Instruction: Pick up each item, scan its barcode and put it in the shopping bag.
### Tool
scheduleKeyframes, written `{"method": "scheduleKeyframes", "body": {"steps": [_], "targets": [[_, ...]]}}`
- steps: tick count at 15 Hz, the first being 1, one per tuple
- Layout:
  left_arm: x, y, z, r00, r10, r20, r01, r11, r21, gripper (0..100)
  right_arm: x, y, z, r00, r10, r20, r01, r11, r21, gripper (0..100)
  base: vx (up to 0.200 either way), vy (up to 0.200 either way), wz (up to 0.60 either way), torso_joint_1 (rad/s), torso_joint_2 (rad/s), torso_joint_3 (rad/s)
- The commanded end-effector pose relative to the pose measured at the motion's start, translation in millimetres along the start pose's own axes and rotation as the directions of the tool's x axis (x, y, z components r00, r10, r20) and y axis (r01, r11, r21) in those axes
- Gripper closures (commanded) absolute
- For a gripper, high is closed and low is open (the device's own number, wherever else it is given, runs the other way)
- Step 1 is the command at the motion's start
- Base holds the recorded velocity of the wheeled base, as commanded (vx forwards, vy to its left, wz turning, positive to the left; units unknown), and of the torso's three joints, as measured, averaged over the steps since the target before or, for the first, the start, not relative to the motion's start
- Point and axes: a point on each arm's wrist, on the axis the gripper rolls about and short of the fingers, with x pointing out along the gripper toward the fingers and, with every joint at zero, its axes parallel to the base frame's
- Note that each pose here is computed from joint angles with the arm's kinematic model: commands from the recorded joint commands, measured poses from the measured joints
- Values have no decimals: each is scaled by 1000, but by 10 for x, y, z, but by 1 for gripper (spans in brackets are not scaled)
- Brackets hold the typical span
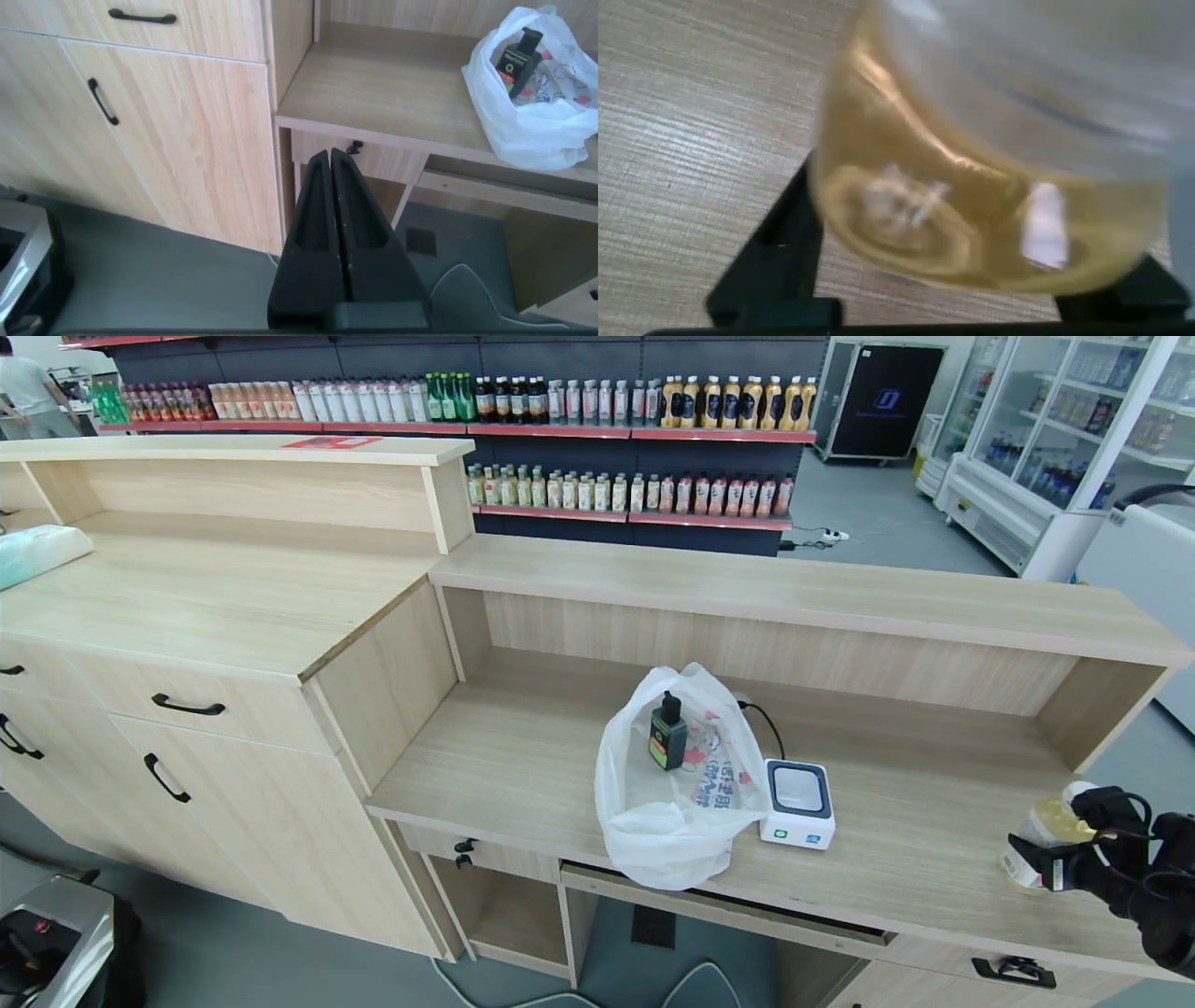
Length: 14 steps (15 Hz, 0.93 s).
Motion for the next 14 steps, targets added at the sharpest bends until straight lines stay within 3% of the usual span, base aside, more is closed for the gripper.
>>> {"method": "scheduleKeyframes", "body": {"steps": [1,8,11,14], "targets": [[0,0,0,1000,1,0,-1,1000,0,100,13,0,-11,1000,1,1,-1,1000,-1,100,0,0,0,0,0,0],[0,0,0,1000,0,0,0,1000,0,100,43,1,12,998,-18,52,20,999,-33,100,0,0,0,0,0,0],[0,0,0,1000,0,0,0,1000,0,100,17,-34,149,996,-25,83,25,1000,-2,100,0,0,0,0,0,0],[0,0,0,1000,0,0,0,1000,0,100,-403,31,1187,985,40,171,-75,976,204,100,0,0,0,0,0,0]]}}
